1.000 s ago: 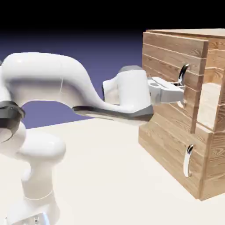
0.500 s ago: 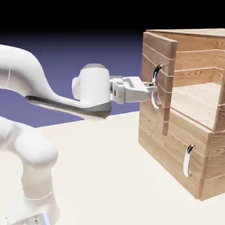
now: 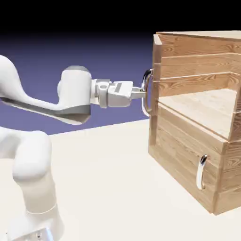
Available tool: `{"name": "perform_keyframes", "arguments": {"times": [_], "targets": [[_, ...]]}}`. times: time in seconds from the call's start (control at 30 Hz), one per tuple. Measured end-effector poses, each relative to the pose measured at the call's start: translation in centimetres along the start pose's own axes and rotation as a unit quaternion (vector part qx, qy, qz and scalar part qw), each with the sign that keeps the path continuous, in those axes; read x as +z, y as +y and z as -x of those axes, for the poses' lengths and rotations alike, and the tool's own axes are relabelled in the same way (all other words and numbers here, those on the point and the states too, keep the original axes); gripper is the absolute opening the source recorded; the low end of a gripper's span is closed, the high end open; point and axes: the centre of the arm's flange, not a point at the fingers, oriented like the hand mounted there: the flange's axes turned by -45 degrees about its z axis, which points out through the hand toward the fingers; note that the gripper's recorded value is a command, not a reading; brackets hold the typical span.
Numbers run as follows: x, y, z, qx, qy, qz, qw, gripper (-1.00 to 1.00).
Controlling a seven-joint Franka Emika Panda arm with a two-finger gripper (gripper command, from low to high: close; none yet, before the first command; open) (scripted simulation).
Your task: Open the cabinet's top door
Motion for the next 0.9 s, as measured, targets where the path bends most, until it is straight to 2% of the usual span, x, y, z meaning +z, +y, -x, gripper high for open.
{"name": "perform_keyframes", "arguments": {"times": [0.47,0.9], "targets": [[-4.3,-1.5,0.0,0.0,0.0,0.045,0.999,-1.0],[-11.9,-5.5,0.0,0.001,0.0,0.13,0.991,-1.0]]}}
